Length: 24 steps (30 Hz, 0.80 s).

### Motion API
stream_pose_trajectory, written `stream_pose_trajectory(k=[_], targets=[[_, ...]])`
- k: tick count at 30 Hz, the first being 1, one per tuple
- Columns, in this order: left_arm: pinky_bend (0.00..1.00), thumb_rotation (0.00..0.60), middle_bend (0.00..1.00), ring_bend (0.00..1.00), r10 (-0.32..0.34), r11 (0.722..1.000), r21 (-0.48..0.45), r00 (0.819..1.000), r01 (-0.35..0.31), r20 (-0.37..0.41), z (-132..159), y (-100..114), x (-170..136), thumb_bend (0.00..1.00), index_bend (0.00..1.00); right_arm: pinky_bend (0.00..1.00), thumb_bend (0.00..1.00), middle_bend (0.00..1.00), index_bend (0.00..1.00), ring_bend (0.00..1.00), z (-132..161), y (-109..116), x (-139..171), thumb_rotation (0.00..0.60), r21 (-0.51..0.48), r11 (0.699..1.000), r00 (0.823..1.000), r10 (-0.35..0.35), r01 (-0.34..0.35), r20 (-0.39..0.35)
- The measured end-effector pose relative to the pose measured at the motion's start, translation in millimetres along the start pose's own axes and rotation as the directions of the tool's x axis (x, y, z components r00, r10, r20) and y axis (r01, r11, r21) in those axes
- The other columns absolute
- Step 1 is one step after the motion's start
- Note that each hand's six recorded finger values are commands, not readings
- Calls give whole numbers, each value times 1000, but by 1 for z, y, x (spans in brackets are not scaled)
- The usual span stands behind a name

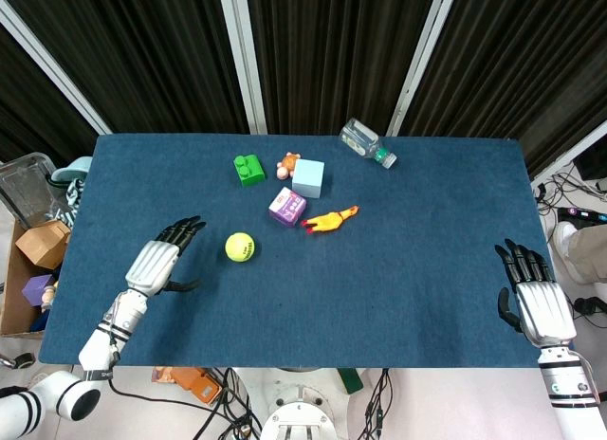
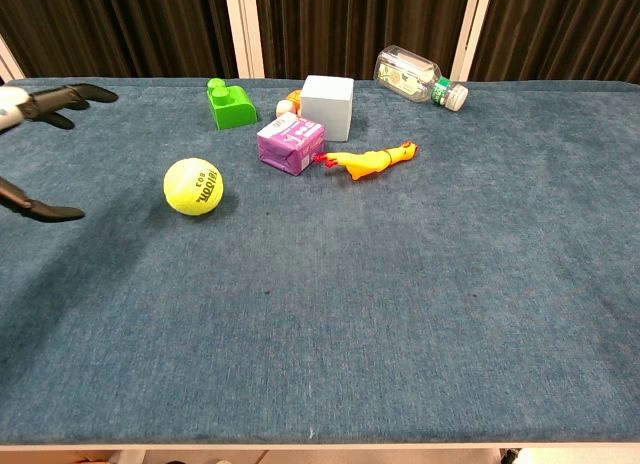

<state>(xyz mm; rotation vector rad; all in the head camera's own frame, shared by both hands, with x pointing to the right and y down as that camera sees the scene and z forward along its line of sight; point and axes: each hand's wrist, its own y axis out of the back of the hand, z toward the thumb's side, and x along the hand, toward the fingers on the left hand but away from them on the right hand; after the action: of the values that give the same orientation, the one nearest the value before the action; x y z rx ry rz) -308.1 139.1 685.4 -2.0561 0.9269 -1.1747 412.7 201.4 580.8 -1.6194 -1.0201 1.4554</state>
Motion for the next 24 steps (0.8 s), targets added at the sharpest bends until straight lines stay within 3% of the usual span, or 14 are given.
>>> stream_pose_trajectory(k=[10,19,24], targets=[[150,600,42,8,-46,996,-73,998,48,31,10,-20,26,134,62,106,850,57,0,114,-1,-1,-2,600,-3,1000,1000,5,-5,7],[166,600,128,69,-95,994,-57,994,98,49,21,-38,55,136,93,106,850,57,0,114,-2,-1,-2,600,-5,1000,1000,6,-6,13],[294,600,315,238,-96,993,-65,994,99,56,26,-44,65,149,224,105,850,57,0,114,-3,0,-3,600,-6,1000,1000,7,-6,16]])
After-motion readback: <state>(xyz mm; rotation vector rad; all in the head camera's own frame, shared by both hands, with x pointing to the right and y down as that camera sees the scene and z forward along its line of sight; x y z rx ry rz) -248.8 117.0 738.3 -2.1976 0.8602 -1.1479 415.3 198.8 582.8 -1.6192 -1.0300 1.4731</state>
